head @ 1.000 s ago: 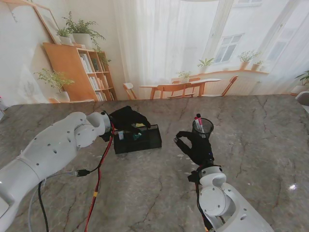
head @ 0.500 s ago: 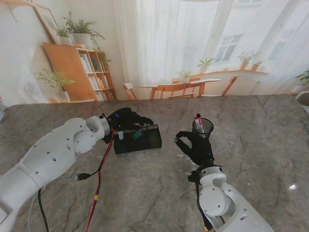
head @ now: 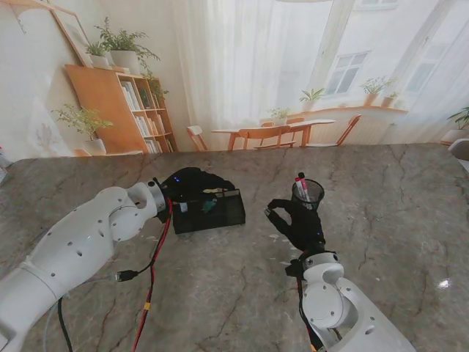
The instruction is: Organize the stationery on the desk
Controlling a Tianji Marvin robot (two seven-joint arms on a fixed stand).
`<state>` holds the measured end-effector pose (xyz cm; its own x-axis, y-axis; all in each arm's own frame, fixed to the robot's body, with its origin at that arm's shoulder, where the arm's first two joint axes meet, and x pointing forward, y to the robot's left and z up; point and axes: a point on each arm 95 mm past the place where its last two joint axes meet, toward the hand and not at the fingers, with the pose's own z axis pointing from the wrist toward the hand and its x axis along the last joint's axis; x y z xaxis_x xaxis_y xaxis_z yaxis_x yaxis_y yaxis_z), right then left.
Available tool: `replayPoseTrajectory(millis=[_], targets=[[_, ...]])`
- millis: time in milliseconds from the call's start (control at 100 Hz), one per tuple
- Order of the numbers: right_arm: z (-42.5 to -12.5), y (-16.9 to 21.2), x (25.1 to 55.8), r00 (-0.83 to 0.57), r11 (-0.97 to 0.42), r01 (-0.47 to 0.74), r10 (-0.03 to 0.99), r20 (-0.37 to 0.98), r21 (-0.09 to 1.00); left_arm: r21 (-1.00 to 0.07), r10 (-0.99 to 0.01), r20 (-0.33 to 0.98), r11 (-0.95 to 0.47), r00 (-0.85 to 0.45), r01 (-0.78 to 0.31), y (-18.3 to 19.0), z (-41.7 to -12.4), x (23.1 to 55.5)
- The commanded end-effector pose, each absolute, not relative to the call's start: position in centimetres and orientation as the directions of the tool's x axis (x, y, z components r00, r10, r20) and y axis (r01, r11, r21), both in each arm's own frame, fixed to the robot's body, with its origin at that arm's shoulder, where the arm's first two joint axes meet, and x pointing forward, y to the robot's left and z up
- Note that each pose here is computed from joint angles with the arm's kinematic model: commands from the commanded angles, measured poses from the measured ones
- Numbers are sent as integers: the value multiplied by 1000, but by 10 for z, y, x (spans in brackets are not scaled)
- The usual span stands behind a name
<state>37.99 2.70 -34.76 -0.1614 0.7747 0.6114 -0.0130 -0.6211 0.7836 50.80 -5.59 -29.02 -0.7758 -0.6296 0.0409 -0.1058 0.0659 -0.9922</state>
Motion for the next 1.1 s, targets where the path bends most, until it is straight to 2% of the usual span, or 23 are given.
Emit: replayPoseTrajectory(millis=[0, 260, 530, 910, 1090], targets=[[-349, 29, 379, -158, -625, 2, 770, 618, 780, -995, -616, 58, 31, -786, -98, -64, -285, 505], [-350, 29, 379, -160, -627, 2, 768, 619, 779, -997, -612, 18, 51, -790, -62, -62, -276, 496], [-350, 30, 380, -161, -632, 8, 764, 625, 775, -996, -680, 13, 55, -733, -69, -53, -267, 476], [-349, 31, 379, -168, -644, -4, 755, 634, 765, -978, -810, 51, 80, -585, -195, -48, -261, 437], [-347, 31, 376, -174, -654, -18, 747, 642, 756, -959, -873, 35, 108, -487, -262, -40, -265, 437]])
